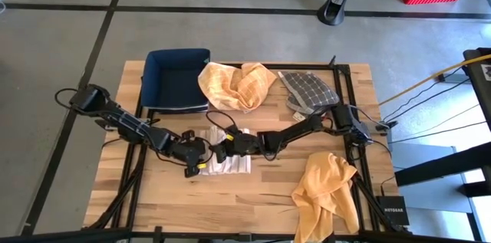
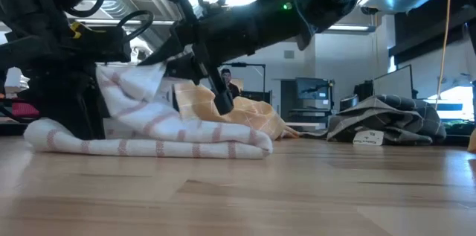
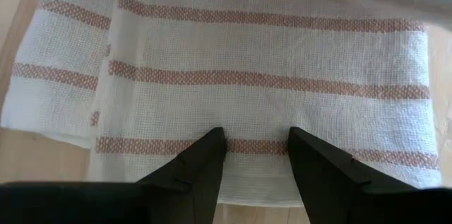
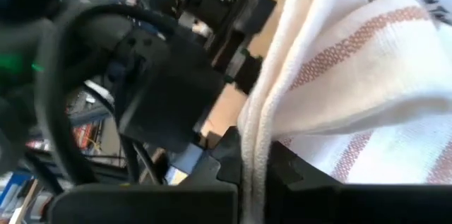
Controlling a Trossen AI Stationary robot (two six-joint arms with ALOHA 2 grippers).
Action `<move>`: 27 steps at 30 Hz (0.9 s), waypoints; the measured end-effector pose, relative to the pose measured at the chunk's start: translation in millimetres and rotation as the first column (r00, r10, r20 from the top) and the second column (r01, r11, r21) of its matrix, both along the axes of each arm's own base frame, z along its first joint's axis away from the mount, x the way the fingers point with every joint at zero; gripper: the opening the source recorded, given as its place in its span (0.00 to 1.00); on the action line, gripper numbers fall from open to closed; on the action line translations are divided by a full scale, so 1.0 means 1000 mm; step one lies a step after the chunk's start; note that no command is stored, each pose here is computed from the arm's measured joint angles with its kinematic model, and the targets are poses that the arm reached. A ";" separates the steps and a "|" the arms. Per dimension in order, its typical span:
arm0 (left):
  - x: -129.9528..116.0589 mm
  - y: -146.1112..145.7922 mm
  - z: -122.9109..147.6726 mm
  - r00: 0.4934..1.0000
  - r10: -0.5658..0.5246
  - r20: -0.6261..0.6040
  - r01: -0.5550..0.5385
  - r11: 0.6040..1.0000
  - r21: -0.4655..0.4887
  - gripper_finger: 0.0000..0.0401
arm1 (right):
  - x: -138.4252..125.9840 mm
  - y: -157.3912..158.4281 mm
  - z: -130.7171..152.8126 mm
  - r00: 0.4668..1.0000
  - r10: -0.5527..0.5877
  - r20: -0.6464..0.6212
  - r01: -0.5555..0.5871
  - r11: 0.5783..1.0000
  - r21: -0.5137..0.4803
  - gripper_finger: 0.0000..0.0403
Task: Fold towel
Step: Fold the white towel
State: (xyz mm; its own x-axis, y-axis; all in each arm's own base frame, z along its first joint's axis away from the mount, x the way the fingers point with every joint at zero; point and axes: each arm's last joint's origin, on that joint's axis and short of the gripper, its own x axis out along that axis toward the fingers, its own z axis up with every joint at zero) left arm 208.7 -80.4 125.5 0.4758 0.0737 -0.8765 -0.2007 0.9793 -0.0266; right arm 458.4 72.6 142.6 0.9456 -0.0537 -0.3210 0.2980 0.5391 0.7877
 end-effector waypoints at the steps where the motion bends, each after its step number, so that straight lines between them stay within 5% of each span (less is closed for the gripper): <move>1: 0.000 0.000 0.000 1.000 0.000 0.000 0.000 1.000 -0.001 0.39 | 0.000 0.000 -0.001 1.000 0.001 -0.006 -0.001 1.000 0.006 0.05; 12: 0.003 -0.001 0.005 1.000 -0.006 -0.020 0.006 1.000 -0.004 0.39 | 0.000 -0.001 -0.005 1.000 -0.013 -0.012 0.013 1.000 0.006 0.09; 21: -0.005 -0.006 0.036 0.976 0.038 -0.212 -0.037 0.999 0.008 0.39 | 0.000 0.000 -0.005 1.000 0.002 -0.011 -0.002 1.000 0.012 0.39; 27: -0.014 -0.017 0.065 0.983 0.034 -0.178 -0.040 0.999 -0.028 0.39 | 0.002 0.001 0.000 0.998 0.052 0.039 -0.053 0.999 0.009 0.52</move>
State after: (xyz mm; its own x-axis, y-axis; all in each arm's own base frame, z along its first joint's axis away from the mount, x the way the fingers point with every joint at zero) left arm 195.0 -97.2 190.7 0.3101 0.0596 -0.9488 -0.2412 0.9703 -0.0179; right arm 460.3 74.0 142.7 0.9586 -0.0006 -0.2847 0.2389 0.5456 0.8032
